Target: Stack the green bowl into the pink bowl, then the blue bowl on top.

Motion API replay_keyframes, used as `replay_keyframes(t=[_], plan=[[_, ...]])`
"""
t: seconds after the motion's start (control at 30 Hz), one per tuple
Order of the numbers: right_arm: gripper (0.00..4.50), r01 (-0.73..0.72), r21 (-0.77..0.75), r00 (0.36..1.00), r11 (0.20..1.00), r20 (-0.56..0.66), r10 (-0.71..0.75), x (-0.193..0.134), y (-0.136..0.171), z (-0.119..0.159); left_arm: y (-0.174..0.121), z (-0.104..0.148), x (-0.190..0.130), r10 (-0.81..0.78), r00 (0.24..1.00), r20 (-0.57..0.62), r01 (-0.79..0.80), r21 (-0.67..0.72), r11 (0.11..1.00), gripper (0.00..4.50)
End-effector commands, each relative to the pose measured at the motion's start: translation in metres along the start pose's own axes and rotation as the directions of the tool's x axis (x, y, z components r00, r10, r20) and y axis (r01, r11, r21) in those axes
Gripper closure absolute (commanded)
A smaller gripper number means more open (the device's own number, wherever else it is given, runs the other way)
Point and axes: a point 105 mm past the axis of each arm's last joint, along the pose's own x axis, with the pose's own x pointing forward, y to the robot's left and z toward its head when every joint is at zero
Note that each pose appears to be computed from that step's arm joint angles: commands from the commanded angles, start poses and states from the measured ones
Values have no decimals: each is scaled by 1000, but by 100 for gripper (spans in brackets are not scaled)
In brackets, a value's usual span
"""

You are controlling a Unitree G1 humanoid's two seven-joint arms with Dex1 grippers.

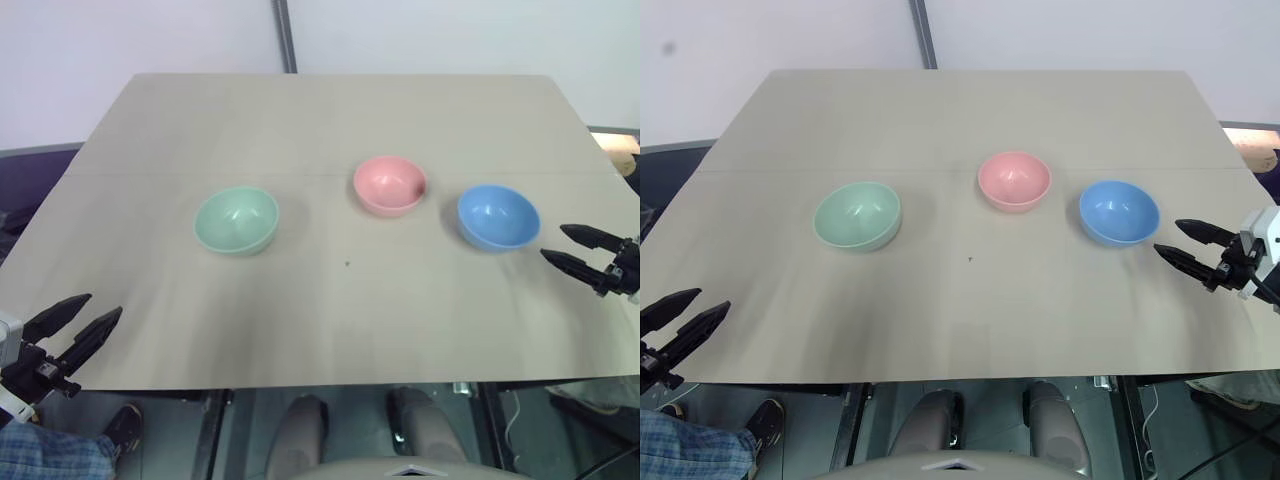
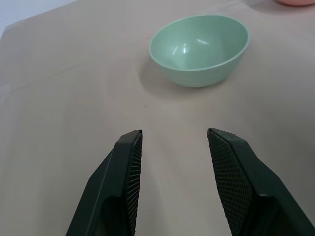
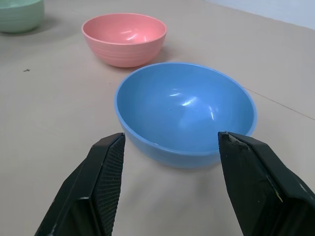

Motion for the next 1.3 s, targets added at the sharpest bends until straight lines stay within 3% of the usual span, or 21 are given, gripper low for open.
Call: replay_keyframes(t=[0.03,1.1,1.23,1.3], plan=[[119,0,-39,1000,999,30,1,1,-1,12,2,6,-2,21,1000,23,-22,37,999,226],[119,4,-48,999,999,44,-2,3,-1,15,-4,19,9,-20,992,123,16,28,999,226],[119,-34,-82,999,996,-37,31,30,2,24,-13,25,4,-70,985,157,72,-7,997,226],[119,-55,-90,998,994,-17,54,51,7,38,-21,30,2,-131,973,188,141,-40,989,226]])
